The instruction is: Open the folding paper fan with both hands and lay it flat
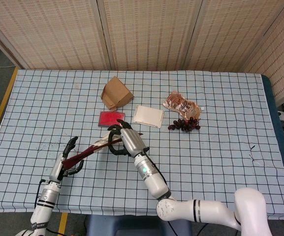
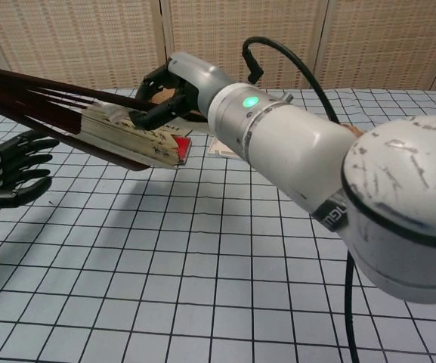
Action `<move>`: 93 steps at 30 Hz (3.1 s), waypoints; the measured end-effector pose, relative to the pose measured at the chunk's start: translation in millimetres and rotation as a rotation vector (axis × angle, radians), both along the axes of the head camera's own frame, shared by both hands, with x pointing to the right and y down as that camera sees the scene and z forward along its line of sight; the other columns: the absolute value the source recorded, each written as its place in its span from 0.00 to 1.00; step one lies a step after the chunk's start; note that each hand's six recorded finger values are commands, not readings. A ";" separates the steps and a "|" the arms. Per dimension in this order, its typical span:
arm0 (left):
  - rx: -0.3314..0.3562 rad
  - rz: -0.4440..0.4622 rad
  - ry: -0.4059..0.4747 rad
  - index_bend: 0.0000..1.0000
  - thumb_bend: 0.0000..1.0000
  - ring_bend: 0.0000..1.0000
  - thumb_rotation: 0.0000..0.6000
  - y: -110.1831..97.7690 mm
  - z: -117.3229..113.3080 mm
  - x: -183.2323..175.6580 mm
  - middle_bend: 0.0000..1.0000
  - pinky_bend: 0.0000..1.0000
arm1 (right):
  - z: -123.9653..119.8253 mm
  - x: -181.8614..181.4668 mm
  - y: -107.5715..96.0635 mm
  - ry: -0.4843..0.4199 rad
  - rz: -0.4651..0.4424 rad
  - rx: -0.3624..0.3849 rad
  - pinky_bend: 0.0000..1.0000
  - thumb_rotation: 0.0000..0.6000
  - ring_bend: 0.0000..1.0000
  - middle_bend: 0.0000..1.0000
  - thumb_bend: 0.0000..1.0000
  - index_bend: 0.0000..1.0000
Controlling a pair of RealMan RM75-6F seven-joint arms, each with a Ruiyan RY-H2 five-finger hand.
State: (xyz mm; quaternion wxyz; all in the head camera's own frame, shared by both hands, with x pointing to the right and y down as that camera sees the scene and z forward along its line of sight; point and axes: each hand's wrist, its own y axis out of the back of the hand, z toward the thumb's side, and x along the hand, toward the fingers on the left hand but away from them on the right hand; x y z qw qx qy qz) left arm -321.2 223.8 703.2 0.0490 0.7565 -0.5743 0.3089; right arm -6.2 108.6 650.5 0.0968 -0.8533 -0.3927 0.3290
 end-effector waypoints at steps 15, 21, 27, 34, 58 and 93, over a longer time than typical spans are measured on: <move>0.060 -0.175 0.050 0.40 0.41 0.00 1.00 -16.3 8.6 24.5 0.08 0.07 | 3.9 -3.8 -2.1 -0.023 0.033 -0.044 0.07 1.00 0.03 0.25 0.52 0.80; 0.024 -0.148 0.073 0.34 0.42 0.00 1.00 -11.3 10.8 33.0 0.06 0.07 | 5.1 -4.0 -5.0 -0.026 0.048 -0.047 0.07 1.00 0.03 0.25 0.52 0.80; -0.017 -0.110 0.114 0.19 0.42 0.00 1.00 -4.1 9.8 41.5 0.01 0.07 | 4.6 -7.5 -6.5 -0.034 0.053 -0.044 0.07 1.00 0.03 0.25 0.52 0.80; -0.029 -0.152 0.131 0.19 0.42 0.00 1.00 -13.6 13.1 42.7 0.02 0.07 | 5.2 -10.8 -3.3 -0.042 0.054 -0.056 0.07 1.00 0.03 0.25 0.52 0.80; 0.044 -0.278 0.159 0.80 0.66 0.02 1.00 -27.7 5.8 46.2 0.27 0.07 | 7.0 -5.5 -7.1 -0.035 0.064 -0.048 0.07 1.00 0.03 0.25 0.52 0.80; 0.172 -0.281 -0.074 0.57 0.58 0.07 1.00 -38.3 -1.7 -14.9 0.30 0.07 | -41.7 73.7 -30.2 0.070 -0.007 0.250 0.07 1.00 0.03 0.26 0.52 0.80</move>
